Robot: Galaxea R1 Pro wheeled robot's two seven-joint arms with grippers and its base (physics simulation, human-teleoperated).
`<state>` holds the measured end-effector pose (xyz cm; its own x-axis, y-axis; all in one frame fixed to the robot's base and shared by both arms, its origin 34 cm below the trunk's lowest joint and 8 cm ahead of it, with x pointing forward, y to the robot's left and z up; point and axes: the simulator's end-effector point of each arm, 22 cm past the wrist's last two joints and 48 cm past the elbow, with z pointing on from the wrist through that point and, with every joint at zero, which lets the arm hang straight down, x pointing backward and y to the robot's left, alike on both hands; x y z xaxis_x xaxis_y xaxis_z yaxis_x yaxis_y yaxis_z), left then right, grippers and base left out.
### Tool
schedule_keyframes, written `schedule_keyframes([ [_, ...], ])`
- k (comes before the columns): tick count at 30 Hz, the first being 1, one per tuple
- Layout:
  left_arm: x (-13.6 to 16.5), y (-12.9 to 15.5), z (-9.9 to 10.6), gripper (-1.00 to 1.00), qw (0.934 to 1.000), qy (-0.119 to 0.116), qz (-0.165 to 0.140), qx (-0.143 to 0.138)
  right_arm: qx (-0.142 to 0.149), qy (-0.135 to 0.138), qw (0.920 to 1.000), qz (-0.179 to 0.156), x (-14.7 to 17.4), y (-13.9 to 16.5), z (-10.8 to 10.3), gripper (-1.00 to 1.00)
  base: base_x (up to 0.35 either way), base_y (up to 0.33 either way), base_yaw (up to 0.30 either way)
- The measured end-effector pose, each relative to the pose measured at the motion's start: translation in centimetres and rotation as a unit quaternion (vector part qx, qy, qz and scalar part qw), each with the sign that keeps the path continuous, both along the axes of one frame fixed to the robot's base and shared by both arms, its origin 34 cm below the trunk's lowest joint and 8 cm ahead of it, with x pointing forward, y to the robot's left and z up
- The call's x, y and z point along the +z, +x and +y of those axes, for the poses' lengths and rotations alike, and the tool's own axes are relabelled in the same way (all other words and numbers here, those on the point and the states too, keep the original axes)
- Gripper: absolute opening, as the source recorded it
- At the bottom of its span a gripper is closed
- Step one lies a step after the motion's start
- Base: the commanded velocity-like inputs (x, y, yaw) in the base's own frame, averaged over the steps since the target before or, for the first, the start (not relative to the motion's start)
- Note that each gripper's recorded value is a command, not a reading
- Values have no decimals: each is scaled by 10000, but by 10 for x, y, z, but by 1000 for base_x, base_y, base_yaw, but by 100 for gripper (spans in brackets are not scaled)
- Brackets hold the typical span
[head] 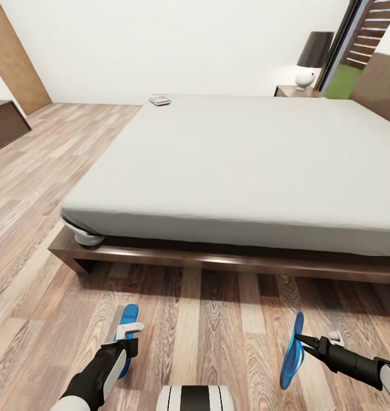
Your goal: In the bedroom, move the book from the bed onto either nightstand, and place the two sandals side by side next to the bed.
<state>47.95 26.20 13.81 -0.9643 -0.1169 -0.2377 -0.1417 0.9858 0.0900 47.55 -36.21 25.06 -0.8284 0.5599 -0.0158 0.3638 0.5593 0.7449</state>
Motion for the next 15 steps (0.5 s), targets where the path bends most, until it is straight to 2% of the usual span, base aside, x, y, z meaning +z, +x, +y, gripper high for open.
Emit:
schedule_keyframes([
  [15, -25, -23, 0, -100, 9995, -1, 308, -2, -1, 3, 9995, 307, -25, -16, 0, -100, 0, 0, 0],
])
